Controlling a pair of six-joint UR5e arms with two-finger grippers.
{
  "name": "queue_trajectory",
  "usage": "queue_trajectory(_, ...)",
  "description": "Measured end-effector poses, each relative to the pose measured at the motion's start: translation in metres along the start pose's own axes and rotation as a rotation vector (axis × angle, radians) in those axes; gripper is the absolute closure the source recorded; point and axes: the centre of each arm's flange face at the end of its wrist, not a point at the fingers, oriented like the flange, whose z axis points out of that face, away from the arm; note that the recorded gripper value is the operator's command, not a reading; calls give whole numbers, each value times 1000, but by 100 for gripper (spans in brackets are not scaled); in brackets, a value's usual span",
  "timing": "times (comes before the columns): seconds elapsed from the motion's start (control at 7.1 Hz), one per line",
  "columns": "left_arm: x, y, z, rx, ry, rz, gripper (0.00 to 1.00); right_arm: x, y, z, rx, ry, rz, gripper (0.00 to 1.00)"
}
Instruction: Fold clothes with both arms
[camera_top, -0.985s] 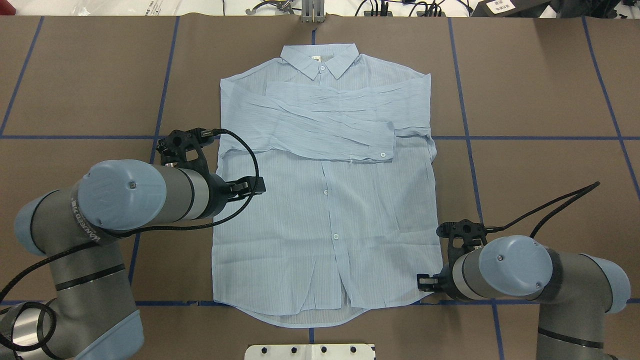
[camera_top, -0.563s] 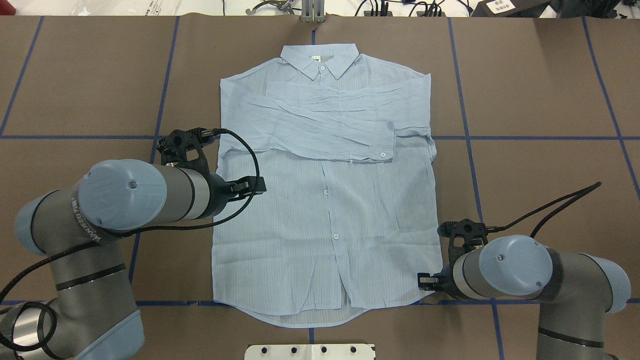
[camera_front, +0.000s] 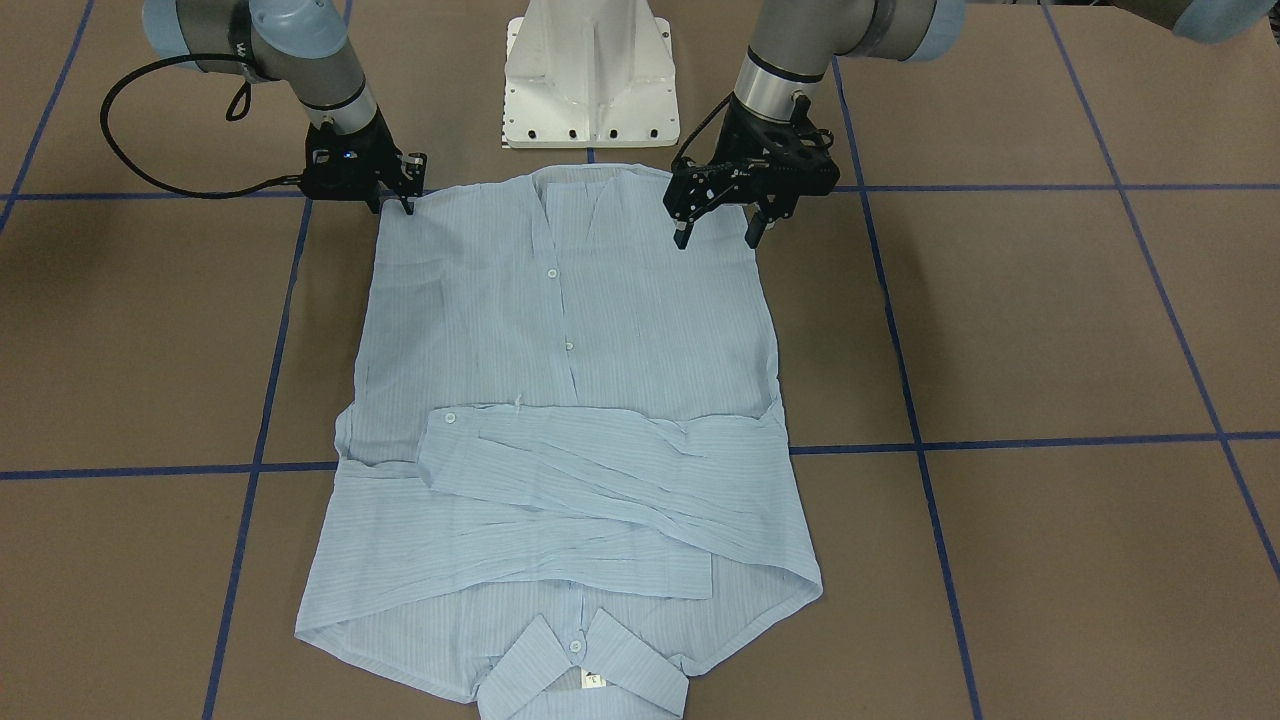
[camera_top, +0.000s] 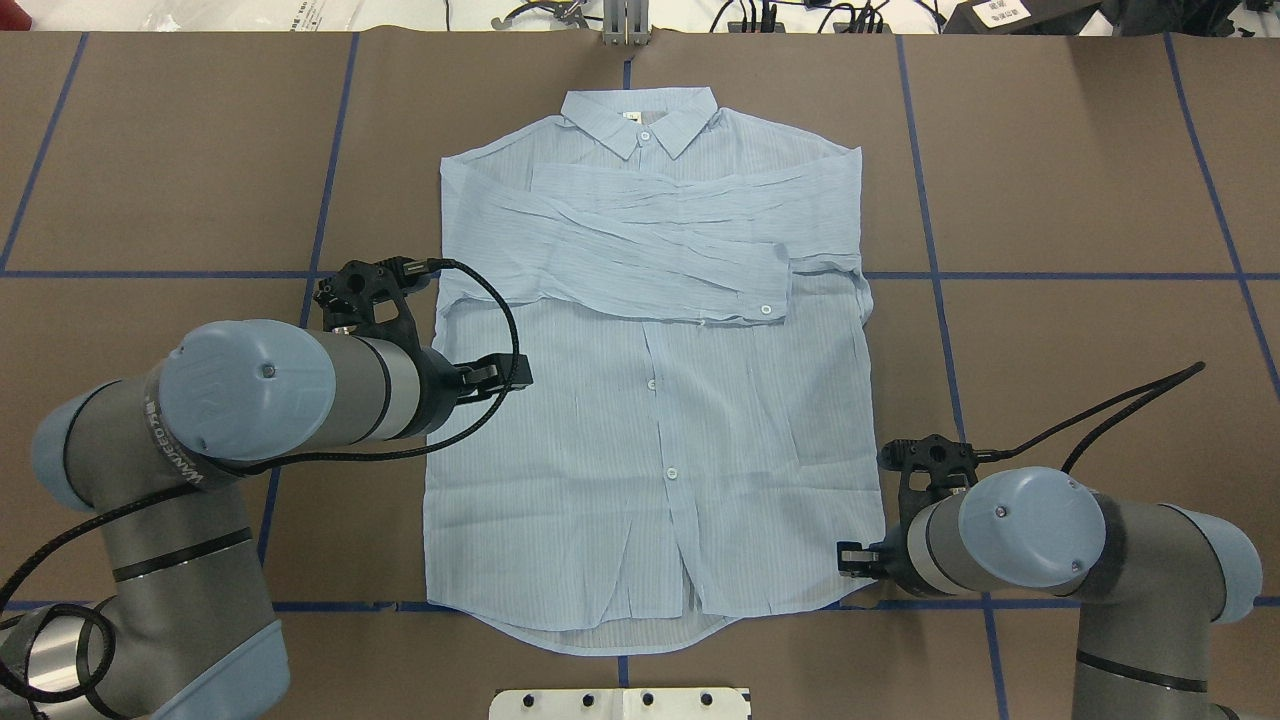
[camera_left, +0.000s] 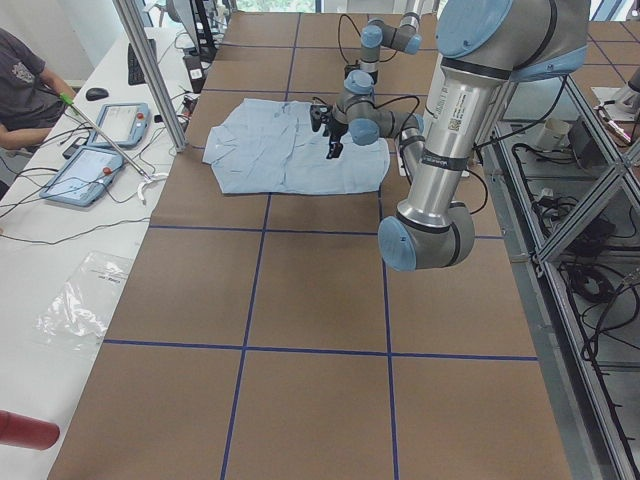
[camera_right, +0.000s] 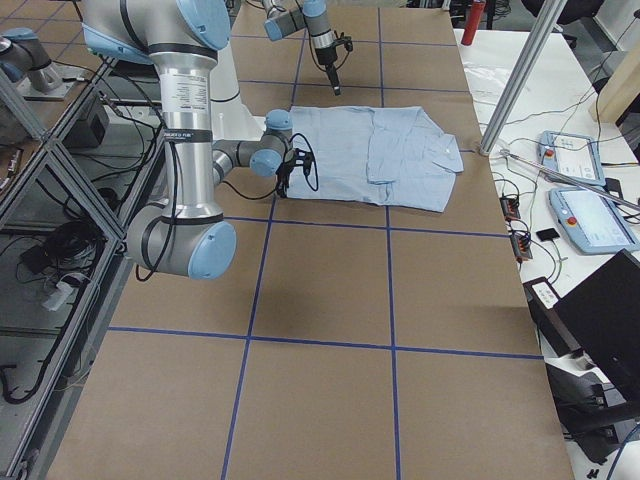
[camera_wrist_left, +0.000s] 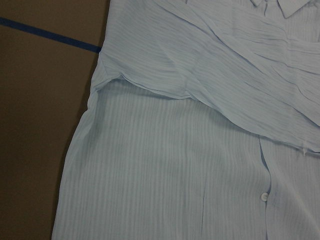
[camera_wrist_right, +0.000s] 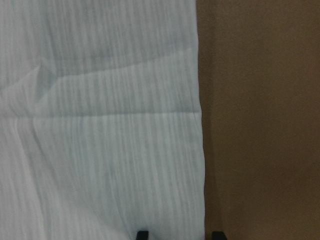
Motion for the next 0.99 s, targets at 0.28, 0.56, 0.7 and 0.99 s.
queue_trajectory(0.28, 0, 1, 1, -1, -1, 0, 1, 1, -1, 1, 1, 4, 3, 55)
queue_trajectory(0.56, 0, 1, 2, -1, -2, 0, 1, 2, -2, 3, 1, 6, 6, 90)
queue_trajectory(0.7, 0, 1, 2, -1, -3, 0, 1, 1, -2, 3, 1, 6, 16, 100)
queue_trajectory(0.99, -1, 0, 3, 0, -6, -1, 1, 1, -2, 3, 2, 5, 40, 100)
